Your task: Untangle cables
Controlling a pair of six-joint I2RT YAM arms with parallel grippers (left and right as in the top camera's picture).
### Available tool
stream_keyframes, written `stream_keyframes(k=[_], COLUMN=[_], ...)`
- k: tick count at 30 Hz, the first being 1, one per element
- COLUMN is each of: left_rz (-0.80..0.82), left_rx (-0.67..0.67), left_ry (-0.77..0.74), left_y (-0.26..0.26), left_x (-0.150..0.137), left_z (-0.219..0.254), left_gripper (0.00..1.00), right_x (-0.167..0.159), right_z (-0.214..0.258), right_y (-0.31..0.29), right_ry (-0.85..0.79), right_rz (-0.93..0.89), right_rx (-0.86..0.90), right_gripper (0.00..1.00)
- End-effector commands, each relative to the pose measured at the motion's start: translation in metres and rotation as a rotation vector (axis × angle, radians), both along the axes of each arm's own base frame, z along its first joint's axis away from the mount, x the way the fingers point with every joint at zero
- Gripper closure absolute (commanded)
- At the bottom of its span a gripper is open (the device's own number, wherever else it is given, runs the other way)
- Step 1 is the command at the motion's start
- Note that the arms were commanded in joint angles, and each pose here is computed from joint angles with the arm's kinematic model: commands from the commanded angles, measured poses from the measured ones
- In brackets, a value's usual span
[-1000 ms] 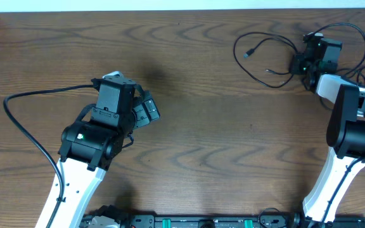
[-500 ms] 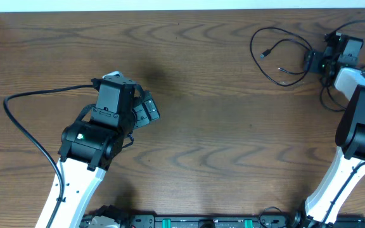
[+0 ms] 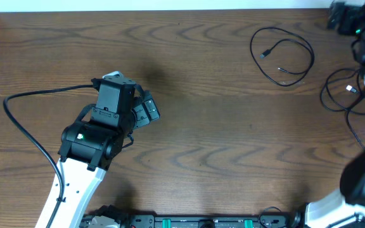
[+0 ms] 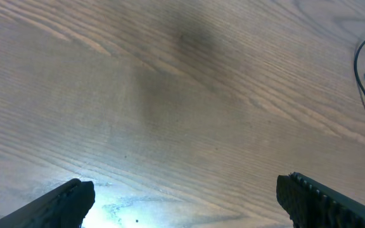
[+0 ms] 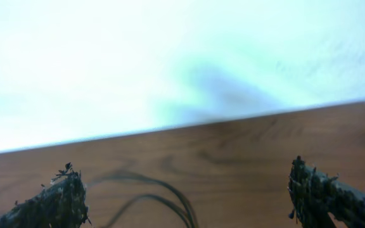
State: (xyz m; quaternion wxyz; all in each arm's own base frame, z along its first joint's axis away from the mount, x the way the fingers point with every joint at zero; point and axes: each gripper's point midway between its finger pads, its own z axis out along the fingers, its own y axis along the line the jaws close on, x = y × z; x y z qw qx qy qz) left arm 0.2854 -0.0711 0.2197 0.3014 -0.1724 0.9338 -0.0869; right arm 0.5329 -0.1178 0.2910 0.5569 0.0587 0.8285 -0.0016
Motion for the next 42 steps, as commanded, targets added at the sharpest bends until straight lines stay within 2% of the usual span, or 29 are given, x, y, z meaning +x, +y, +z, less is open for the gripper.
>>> stream_keyframes(k=[1,6,15,21,26,32,37,42], left_rz=[0.009,0.009,0.009,0.009,0.009,0.009,0.009,0.009], left_rx=[-0.005,-0.005,-0.005,-0.005,-0.005,-0.005,-0.005,-0.005], left_ry=[-0.012,-0.012,-0.012,-0.012,-0.012,-0.012,-0.012,-0.012], left_y=[0.001,0.001,0.001,0.001,0.001,0.001,0.001,0.001], left_x=[0.001,0.001,0.001,0.001,0.001,0.001,0.001,0.001], left_z=[0.005,0.005,0.005,0.005,0.005,0.005,0.005,0.005], left_gripper=[0.02,0.02,0.02,0.02,0.02,0.02,0.02,0.02], right_x=[-0.018,-0.052,-0.11,-0.167,-0.217,-0.275,-0.308,-0.34], right_z=[0.034,0.091,0.195,0.217,0.245,0.274,0.289,0.3], right_y=[0.011,0.041,0.125,0.16,0.168,0.163,0.162,0.16], right_ry=[-0.04,-0.121,-0.387,-0.407,-0.49,-0.608,-0.681,-0.741], right_rz=[0.013,0.054,0.218,0.301,0.33,0.326,0.324,0.318], right_rx=[-0.003,-0.023,-0.059,-0.045,-0.049,-0.169,-0.266,-0.275], right_gripper=[0.01,0.01,0.01,0.01,0.01,0.01,0.01,0.01])
